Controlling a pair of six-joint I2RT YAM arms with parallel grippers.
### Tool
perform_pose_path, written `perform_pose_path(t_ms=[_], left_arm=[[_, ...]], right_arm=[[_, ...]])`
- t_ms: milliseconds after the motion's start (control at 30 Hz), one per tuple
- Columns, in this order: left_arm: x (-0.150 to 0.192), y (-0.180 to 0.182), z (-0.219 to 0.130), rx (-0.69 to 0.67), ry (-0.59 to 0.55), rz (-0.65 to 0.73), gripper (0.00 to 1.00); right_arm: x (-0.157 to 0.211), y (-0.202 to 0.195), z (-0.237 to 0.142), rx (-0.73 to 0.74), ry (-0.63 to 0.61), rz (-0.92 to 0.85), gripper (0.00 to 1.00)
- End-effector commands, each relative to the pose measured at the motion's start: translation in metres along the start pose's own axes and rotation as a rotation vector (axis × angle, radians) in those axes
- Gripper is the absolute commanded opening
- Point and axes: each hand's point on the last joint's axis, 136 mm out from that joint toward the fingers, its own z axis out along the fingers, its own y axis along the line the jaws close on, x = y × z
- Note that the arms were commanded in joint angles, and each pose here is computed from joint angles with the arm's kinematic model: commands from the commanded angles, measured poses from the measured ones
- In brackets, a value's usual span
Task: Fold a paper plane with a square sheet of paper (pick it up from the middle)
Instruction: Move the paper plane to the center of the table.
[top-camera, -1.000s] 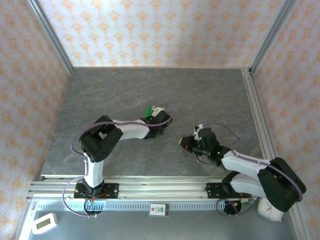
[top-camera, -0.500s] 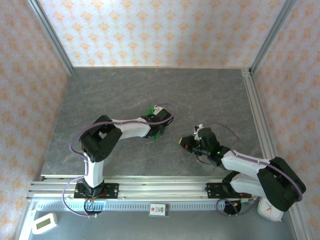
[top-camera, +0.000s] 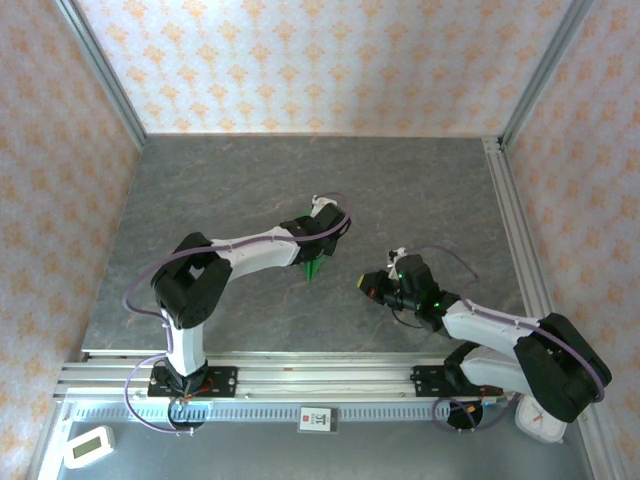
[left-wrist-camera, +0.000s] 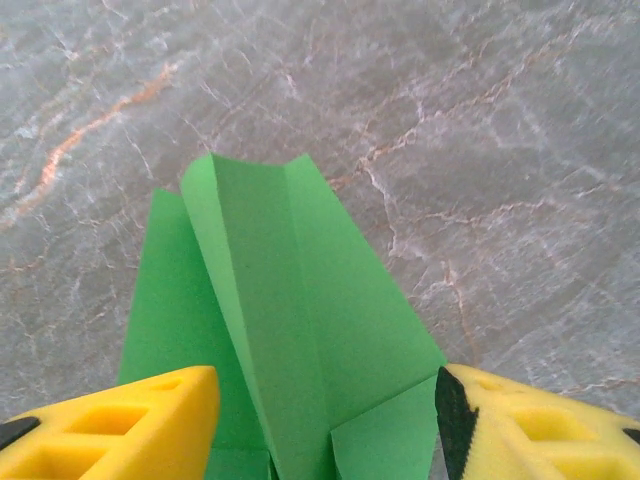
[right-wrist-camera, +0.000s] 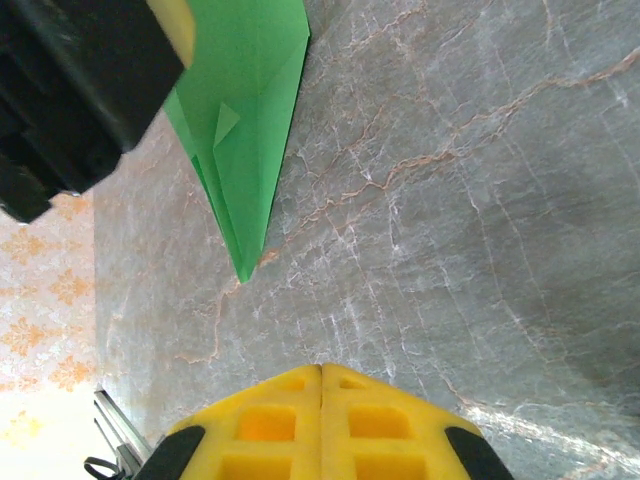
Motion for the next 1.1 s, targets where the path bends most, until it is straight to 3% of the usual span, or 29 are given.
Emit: perform_pose_path(t_ms=[0, 67, 100, 233, 267, 433, 567, 700, 900, 1067], left_arm=[[-0.039, 0.012, -0.039, -0.002, -0.095, -0.027, 0.65], [-0.058, 0.021, -0.062, 0.0, -0.158, -0.06, 0.71], [-0.068, 0.027, -0.076, 0.002, -0.195, -0.082, 0.76], [-0.097, 0.072, -0.125, -0.083, -0.359, -0.176, 0.92], [-0.099, 0.084, -0.133, -0.114, -0.393, -0.196, 0.97], [-0.099, 0.174, -0.156, -0.257, -0.515, -0.366, 1.0], [-0.073, 0.25, -0.165, -0.374, -0.646, -0.493, 1.0], [-0.028, 0.298, -0.161, -0.554, -0.71, -0.496, 1.0], [0.025, 0.318, -0.112, -0.636, -0.626, -0.496, 1.0], [0.049, 0.311, -0.078, -0.637, -0.607, -0.44, 1.0]], right_arm=[[-0.019, 0.021, -0.004, -0.019, -0.067, -0.049, 0.0], [-0.033, 0.02, -0.009, 0.025, -0.125, -0.065, 0.07], [-0.041, 0.02, -0.013, 0.047, -0.163, -0.069, 0.15], [-0.086, 0.014, -0.039, 0.166, -0.347, -0.089, 0.61], [-0.098, 0.012, -0.046, 0.2, -0.395, -0.095, 0.68], [-0.16, -0.011, -0.095, 0.482, -0.682, -0.138, 0.99], [-0.196, -0.042, -0.118, 0.632, -0.808, -0.12, 1.0], [-0.214, -0.065, -0.131, 0.749, -0.893, -0.162, 1.0], [-0.232, -0.112, -0.149, 1.058, -0.903, -0.251, 1.0], [-0.23, -0.125, -0.147, 1.019, -0.966, -0.359, 1.0]])
